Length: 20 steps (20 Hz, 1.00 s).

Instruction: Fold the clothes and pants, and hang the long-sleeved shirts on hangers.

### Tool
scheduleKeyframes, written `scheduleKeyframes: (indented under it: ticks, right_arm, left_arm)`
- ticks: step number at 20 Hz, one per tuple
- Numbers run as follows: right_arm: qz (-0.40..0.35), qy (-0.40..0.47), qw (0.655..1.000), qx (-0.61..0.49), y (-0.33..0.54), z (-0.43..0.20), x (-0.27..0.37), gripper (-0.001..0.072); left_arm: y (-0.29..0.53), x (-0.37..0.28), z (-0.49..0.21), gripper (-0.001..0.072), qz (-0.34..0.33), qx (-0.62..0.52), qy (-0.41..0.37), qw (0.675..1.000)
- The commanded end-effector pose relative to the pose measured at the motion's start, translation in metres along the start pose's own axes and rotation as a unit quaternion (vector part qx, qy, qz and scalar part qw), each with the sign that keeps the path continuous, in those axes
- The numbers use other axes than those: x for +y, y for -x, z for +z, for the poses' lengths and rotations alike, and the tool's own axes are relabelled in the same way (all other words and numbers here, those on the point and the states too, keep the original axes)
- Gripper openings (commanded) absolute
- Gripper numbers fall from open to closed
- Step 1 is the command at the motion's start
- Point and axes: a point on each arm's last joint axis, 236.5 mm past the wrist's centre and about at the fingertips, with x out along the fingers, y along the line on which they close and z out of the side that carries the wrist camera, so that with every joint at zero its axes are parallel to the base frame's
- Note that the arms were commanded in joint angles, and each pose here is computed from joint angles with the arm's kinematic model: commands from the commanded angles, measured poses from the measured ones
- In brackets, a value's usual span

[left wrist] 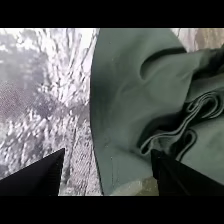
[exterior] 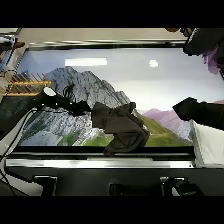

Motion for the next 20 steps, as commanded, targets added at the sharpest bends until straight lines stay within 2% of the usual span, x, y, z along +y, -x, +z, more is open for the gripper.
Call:
scheduleKeyframes:
  ticks: [1, 6, 7, 8, 9, 11, 13, 15, 17, 20]
  right_arm:
    - [0.000, -0.010, 1.000, 0.000, 0.000, 0.000, 0.000, 0.0386]
    - [0.006, -0.026, 1.000, -0.017, 0.001, 0.008, 0.003, 0.0386]
    - [0.012, -0.039, 0.999, -0.032, 0.001, 0.015, 0.005, 0.0386]
    - [0.020, -0.057, 0.997, -0.054, 0.002, 0.026, 0.008, 0.0387]
    - [0.028, -0.077, 0.994, -0.078, 0.004, 0.038, 0.010, 0.0387]
    - [0.021, -0.185, 0.974, -0.130, 0.004, 0.064, -0.001, 0.0386]
    - [0.000, -0.297, 0.939, -0.176, 0.000, 0.090, -0.030, 0.0383]
    - [0.003, -0.380, 0.908, -0.177, -0.016, 0.110, -0.065, 0.0383]
    - [0.025, -0.361, 0.922, -0.139, -0.043, 0.124, -0.101, 0.0386]
    - [0.039, -0.284, 0.957, 0.050, -0.115, 0.069, -0.146, 0.0404]
  left_arm:
    - [-0.022, 0.000, -0.007, 0.0614, 0.000, 0.014, -0.010, 1.000]
    - [-0.043, -0.007, -0.017, 0.0592, 0.004, 0.032, -0.021, 0.999]
    - [-0.045, -0.008, -0.019, 0.0437, 0.003, 0.035, -0.021, 0.999]
    - [-0.045, -0.009, -0.019, 0.0062, 0.002, 0.034, -0.022, 0.999]
    - [-0.043, -0.011, -0.017, 0.0016, -0.002, 0.030, -0.020, 0.999]
    - [-0.037, -0.014, -0.012, 0.0016, -0.009, 0.022, -0.015, 1.000]
    - [-0.028, -0.015, -0.008, 0.0017, -0.012, 0.012, -0.013, 1.000]
    - [-0.024, -0.016, -0.007, 0.0016, -0.013, 0.010, -0.012, 1.000]
    - [-0.023, -0.017, -0.010, 0.0017, -0.016, 0.017, -0.012, 1.000]
    - [-0.023, -0.018, -0.014, 0.0017, -0.018, 0.024, -0.009, 1.000]
